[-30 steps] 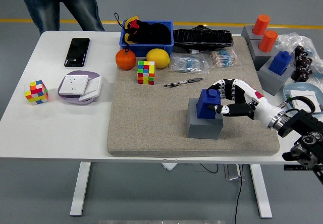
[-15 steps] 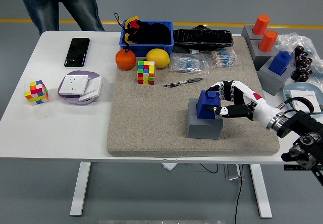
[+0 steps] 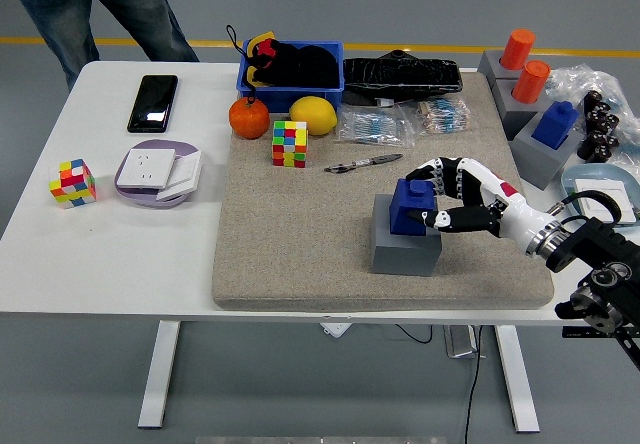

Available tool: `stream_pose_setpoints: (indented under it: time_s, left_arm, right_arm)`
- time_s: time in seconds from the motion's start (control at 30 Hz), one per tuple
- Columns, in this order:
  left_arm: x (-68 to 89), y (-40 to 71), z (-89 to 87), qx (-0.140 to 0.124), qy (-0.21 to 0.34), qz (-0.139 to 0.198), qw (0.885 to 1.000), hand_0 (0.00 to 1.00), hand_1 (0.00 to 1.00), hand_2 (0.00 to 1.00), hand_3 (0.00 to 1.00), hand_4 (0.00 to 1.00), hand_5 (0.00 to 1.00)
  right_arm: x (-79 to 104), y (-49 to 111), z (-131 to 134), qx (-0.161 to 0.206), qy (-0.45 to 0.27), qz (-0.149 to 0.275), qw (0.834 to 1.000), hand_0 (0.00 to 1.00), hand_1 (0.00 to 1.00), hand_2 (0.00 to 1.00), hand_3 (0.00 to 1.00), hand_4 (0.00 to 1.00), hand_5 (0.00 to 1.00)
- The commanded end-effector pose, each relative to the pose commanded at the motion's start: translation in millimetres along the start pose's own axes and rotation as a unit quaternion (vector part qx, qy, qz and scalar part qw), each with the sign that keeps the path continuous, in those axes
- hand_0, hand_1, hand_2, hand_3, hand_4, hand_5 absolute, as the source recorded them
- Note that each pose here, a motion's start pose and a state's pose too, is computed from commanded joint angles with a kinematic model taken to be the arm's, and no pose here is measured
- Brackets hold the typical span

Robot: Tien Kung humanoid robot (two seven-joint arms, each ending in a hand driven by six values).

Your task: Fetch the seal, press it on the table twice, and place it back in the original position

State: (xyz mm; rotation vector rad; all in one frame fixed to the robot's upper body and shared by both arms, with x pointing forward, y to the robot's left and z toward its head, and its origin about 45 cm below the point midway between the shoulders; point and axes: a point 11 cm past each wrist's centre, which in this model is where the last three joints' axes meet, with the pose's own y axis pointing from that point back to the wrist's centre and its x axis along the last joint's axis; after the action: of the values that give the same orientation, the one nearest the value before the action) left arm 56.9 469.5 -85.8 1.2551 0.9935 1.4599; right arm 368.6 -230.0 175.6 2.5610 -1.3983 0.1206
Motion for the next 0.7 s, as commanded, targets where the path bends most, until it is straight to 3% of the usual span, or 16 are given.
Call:
stream_pose_setpoints:
  time_s: [0.1, 0.13, 0.3, 0.33, 0.5, 0.53, 0.7]
  left_arm:
    - [-0.2, 0.0, -0.3, 0.000, 0.000, 0.000, 1.000, 0.787, 0.747, 0.745, 0.777, 0.796, 0.480]
    - [-0.3, 0.0, -0.5, 0.000, 0.000, -0.001, 1.000, 0.787, 0.747, 0.745, 0.777, 0.796, 0.480]
    - [-0.8, -0.1, -0.4, 0.001, 0.000, -0.001, 1.000, 0.787, 0.747, 0.745, 0.777, 0.796, 0.480]
    - [-0.9, -0.1, -0.5, 0.001, 0.000, -0.002, 1.000, 0.787, 0.748, 0.745, 0.776, 0.796, 0.479]
    - [-1.1, -0.1, -0.6, 0.001, 0.000, -0.002, 1.000, 0.787, 0.748, 0.745, 0.776, 0.796, 0.479]
    - [-1.3, -0.1, -0.6, 0.001, 0.000, -0.002, 1.000, 0.787, 0.748, 0.745, 0.775, 0.796, 0.478]
    - [-1.6, -0.2, 0.0, 0.000, 0.000, -0.003, 1.000, 0.787, 0.748, 0.745, 0.775, 0.796, 0.478]
  right_arm:
    - [-1.3, -0.1, 0.2, -0.001, 0.001, -0.004, 1.000, 0.734, 0.678, 0.664, 0.670, 0.968, 0.002]
    - [-1.8, -0.2, 0.2, -0.001, 0.002, -0.006, 1.000, 0.763, 0.744, 0.732, 0.753, 0.998, 0.002]
    - [-4.1, -0.1, 0.0, 0.000, 0.003, -0.015, 1.000, 0.763, 0.744, 0.732, 0.753, 0.998, 0.002]
    - [-4.4, -0.2, -0.2, 0.000, 0.004, -0.016, 1.000, 0.841, 0.838, 0.833, 0.854, 0.998, 0.250]
    - [-5.4, -0.2, -0.5, -0.001, 0.006, -0.019, 1.000, 0.841, 0.838, 0.833, 0.854, 0.998, 0.250]
    - [-5.7, -0.3, -0.7, -0.001, 0.006, -0.020, 1.000, 0.942, 0.940, 0.938, 0.945, 0.998, 0.417]
    - [-5.3, -0.8, -3.1, -0.001, 0.021, -0.019, 1.000, 0.942, 0.940, 0.938, 0.945, 0.998, 0.417]
